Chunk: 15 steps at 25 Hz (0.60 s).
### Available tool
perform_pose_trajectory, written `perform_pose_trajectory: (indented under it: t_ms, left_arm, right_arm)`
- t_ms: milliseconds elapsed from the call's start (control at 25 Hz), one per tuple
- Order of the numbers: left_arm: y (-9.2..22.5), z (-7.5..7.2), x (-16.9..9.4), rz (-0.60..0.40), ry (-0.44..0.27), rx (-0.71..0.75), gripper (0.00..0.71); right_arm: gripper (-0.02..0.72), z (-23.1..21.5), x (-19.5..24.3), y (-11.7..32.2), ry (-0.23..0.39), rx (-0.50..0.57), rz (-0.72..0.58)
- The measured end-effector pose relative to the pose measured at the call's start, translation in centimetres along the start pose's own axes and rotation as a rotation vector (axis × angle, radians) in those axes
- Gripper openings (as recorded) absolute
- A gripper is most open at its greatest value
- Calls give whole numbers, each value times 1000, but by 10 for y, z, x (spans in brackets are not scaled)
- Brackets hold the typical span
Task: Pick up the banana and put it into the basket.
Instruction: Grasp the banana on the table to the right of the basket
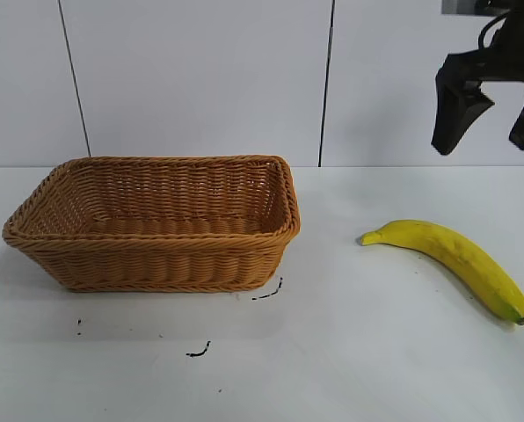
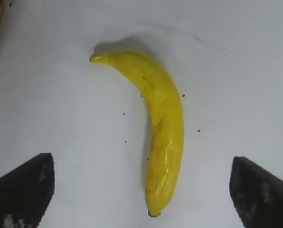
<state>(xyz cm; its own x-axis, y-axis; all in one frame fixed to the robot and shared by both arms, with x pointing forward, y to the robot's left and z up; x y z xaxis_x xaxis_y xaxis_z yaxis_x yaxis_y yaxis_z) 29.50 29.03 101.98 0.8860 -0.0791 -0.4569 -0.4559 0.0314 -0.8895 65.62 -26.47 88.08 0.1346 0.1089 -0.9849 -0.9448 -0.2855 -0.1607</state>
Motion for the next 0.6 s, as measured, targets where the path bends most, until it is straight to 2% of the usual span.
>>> perform_pose_trajectory:
  t_ms: [240, 600]
  left_arm:
    - [0, 0, 0, 0, 0, 0, 693]
    - [0, 0, 0, -1, 0, 0, 693]
  right_arm:
    - [690, -10, 42, 4, 23, -25, 55]
    - [690, -15, 65, 3, 41, -10, 57]
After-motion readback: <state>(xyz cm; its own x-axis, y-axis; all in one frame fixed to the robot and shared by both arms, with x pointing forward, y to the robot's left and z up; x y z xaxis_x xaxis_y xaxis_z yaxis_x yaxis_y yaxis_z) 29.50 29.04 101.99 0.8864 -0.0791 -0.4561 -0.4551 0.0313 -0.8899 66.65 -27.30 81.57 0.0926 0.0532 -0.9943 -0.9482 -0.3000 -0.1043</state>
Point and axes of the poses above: a point on each arm's last joint axis where the gripper is mounted, x pointing out along that axis toward the gripper, z along the wrist's bending axis when the last joint is at zero, y = z × x, the point moved 7 cm from there along x, pointing out along that axis toward the gripper
